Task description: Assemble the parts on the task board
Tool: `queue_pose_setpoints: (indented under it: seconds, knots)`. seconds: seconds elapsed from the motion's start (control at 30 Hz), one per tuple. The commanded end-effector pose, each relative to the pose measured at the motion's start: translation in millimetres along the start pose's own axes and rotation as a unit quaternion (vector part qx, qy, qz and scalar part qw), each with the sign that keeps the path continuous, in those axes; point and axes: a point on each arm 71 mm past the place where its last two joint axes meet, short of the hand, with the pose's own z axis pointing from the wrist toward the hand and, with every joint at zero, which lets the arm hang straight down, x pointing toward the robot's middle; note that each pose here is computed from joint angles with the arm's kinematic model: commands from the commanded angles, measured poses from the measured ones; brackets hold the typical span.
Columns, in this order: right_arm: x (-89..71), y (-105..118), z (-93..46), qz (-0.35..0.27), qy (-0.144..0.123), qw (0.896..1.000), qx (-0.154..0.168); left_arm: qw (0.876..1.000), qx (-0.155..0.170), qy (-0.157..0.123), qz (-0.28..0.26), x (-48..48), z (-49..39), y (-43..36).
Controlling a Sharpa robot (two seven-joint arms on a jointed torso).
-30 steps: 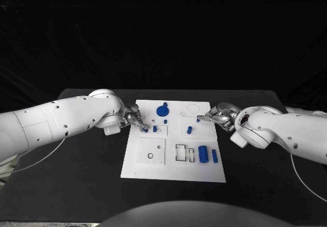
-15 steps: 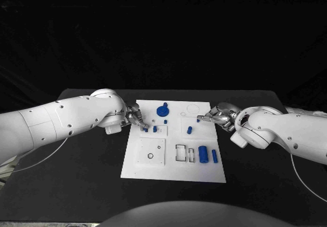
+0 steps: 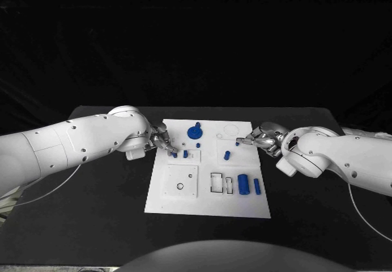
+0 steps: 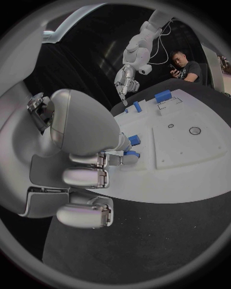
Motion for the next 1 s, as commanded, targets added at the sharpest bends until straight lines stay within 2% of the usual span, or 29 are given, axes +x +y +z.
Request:
queue_pose_setpoints:
  seconds: [0.03, 1.0]
  knots:
    - [1.0, 0.5, -0.1, -0.004, 0.004, 1.000, -0.004, 1.000, 0.007, 0.005, 0.006, 1.1, 0.3, -2.7]
    - [2.4, 1.7, -0.5, -0.004, 0.007, 1.000, -0.006, 1.000, 0.005, 0.019, 0.010, 4.3, 2.7, -4.1]
